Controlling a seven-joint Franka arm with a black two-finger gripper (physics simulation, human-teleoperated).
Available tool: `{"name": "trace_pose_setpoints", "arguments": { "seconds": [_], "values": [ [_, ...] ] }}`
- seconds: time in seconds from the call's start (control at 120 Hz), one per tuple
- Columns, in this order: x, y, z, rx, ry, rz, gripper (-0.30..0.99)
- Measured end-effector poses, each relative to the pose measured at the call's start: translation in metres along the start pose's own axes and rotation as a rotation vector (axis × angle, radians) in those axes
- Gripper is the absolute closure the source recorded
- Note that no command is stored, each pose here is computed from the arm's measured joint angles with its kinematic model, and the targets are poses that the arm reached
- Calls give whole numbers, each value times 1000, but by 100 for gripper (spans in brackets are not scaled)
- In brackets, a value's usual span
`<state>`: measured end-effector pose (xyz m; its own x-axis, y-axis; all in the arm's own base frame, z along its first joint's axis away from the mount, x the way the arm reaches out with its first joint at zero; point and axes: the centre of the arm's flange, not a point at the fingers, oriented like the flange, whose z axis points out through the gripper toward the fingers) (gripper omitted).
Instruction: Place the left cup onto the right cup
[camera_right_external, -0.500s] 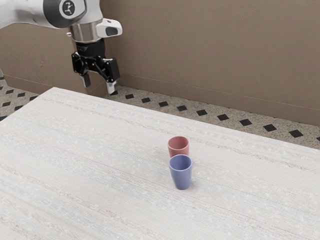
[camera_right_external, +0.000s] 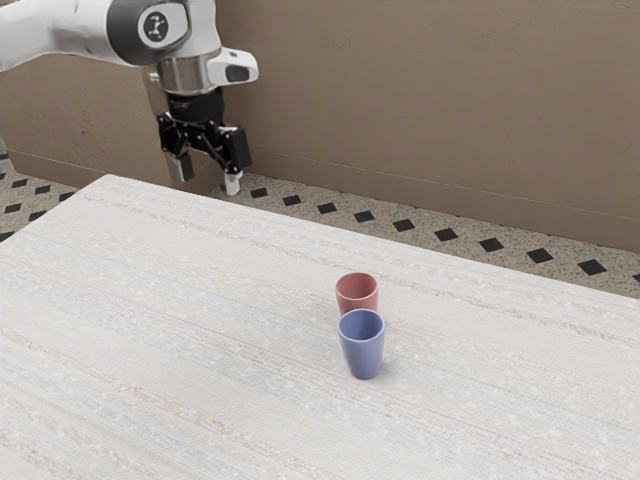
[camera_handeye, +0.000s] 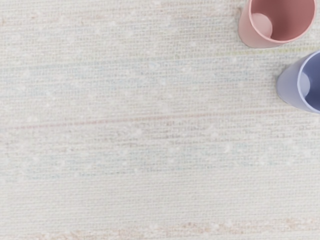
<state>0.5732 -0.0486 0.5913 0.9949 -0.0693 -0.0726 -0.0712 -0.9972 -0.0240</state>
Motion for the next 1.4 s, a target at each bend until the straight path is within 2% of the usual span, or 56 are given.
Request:
{"name": "trace_pose_setpoints", "arguments": {
  "seconds": [0.6, 1.4],
  "values": [
    [70, -5, 79, 16, -46, -3, 0],
    [108, 3, 147, 22, -84, 4, 0]
  ]
}}
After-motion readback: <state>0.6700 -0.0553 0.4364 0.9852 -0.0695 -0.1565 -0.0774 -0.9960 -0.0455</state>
